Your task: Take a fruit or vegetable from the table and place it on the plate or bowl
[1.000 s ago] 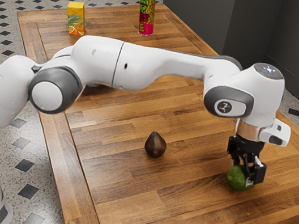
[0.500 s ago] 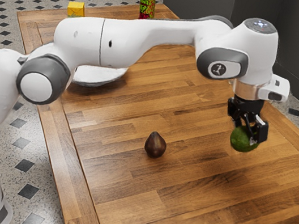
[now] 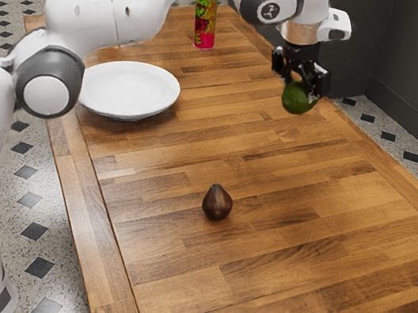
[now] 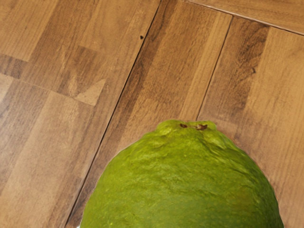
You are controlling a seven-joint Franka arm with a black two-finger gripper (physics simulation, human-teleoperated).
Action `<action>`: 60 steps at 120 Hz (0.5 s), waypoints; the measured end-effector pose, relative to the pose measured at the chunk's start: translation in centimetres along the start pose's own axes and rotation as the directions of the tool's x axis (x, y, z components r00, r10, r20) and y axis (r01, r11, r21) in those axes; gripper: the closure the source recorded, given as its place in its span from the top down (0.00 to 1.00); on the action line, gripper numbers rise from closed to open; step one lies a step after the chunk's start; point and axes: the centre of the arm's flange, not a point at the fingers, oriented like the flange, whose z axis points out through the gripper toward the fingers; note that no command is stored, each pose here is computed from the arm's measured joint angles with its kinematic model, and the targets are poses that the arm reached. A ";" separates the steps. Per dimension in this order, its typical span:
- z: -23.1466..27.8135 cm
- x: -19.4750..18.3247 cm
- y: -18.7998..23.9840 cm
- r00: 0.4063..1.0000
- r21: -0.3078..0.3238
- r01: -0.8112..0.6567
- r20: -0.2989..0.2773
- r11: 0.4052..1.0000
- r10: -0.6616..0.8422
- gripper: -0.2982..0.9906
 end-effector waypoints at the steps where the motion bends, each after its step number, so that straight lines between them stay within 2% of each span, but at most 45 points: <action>1: 0.0 0.1 -0.3 1.000 0.003 0.006 0.000 1.000 -0.006 0.37; 32: -0.4 2.4 -10.7 0.981 0.081 0.188 0.026 0.979 -0.191 0.37; 60: -1.2 2.5 -18.0 0.947 0.112 0.306 0.068 0.945 -0.315 0.37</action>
